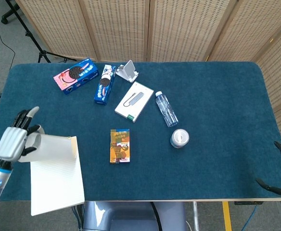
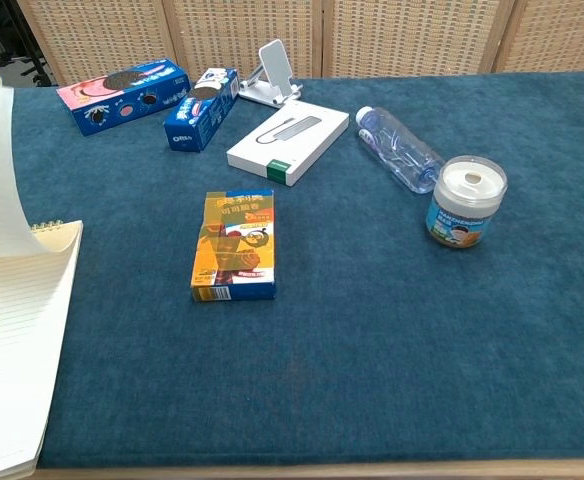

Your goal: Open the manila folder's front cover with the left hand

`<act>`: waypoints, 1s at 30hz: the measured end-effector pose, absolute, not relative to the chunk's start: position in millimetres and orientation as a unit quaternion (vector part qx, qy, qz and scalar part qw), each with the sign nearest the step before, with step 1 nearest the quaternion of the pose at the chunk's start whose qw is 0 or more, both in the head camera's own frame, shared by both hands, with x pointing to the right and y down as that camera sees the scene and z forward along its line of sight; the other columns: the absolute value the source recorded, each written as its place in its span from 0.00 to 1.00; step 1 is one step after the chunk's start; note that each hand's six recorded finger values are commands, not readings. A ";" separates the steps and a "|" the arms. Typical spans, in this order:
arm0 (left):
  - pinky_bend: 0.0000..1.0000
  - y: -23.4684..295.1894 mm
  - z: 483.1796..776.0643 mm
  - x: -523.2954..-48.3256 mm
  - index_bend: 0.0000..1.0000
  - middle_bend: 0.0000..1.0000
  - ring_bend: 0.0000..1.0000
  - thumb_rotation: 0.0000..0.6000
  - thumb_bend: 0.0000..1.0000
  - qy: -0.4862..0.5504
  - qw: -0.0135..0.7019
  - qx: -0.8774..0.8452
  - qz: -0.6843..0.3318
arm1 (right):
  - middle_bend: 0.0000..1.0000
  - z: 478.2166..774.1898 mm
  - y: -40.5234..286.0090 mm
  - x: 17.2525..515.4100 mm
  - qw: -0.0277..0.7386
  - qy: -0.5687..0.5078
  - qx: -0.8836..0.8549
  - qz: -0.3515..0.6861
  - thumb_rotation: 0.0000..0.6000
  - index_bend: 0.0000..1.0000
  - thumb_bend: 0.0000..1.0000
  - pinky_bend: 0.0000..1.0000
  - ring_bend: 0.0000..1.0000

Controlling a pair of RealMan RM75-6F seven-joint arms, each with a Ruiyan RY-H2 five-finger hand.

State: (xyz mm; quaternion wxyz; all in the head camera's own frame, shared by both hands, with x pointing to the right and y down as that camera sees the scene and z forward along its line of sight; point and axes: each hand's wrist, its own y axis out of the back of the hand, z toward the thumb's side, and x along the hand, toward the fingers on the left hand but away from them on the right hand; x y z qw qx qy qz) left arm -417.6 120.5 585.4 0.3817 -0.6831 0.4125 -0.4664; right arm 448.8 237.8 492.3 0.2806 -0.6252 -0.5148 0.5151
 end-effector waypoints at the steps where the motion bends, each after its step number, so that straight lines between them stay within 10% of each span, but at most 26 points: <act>1: 0.00 112.0 588.4 -419.0 0.78 0.00 0.00 1.00 0.56 0.416 0.388 -0.673 -0.473 | 0.00 493.3 237.8 448.6 0.280 -0.513 -0.625 0.516 1.00 0.03 0.00 0.00 0.00; 9: 0.00 41.6 624.0 -446.6 0.71 0.00 0.00 1.00 0.52 0.439 0.395 -0.580 -0.561 | 0.00 502.6 236.3 448.3 0.274 -0.506 -0.625 0.527 1.00 0.03 0.00 0.00 0.00; 16: 0.00 0.6 633.3 -464.1 0.00 0.00 0.00 1.00 0.00 0.462 0.375 -0.508 -0.623 | 0.00 508.1 236.2 446.7 0.272 -0.500 -0.627 0.533 1.00 0.03 0.00 0.00 0.00; 30: 0.00 4.4 590.5 -453.9 0.00 0.00 0.00 1.00 0.00 0.521 0.354 -0.560 -0.538 | 0.00 506.4 238.7 441.7 0.276 -0.497 -0.630 0.529 1.00 0.03 0.00 0.00 0.00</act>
